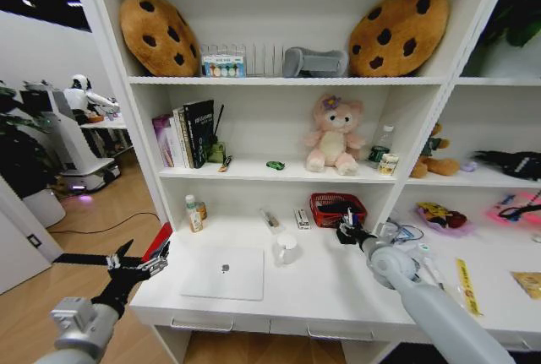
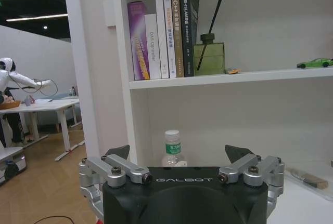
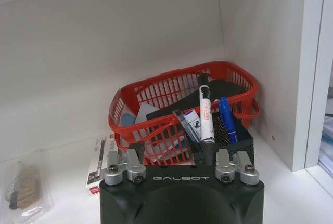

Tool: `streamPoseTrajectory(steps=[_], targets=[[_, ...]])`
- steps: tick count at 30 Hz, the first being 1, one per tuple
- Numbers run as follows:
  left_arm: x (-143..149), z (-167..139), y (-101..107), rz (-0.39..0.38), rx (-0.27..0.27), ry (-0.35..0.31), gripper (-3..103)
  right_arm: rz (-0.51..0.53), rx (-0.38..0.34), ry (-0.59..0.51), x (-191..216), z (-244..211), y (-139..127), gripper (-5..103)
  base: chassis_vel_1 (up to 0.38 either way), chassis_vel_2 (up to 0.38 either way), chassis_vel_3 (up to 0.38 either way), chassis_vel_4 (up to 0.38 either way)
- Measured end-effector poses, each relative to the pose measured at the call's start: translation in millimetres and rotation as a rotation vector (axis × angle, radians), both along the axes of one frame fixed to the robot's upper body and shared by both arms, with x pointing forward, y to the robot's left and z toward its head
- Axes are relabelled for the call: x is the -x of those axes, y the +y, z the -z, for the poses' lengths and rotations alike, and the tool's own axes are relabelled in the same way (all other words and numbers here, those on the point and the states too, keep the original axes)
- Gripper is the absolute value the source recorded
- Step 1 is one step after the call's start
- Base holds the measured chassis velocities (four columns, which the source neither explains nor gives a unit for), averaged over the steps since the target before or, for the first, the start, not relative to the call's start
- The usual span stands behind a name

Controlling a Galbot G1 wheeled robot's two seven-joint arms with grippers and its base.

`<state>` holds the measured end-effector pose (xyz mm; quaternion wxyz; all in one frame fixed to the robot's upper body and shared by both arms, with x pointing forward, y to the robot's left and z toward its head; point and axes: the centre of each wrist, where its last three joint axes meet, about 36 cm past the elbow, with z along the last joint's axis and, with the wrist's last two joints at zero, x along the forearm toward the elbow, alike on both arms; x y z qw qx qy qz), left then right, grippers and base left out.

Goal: Organize the objects on the table.

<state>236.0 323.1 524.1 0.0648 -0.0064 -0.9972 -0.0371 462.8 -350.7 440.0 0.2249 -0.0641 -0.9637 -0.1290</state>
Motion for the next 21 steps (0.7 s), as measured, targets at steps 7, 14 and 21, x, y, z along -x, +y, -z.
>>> streamPoseTrajectory(steps=[7,14,21], targets=[[0,0,0,0.000,0.000,0.000,100,0.017,-0.006,0.006,-7,5,-5,61,0.000,0.000,0.000,0.000],[0,0,0,0.000,0.000,0.000,100,0.027,-0.017,-0.005,-4,1,-10,61,0.000,0.000,0.000,0.000],[0,0,0,0.000,0.000,0.000,100,-0.017,-0.043,-0.116,20,-17,3,61,0.000,0.000,0.000,0.000]])
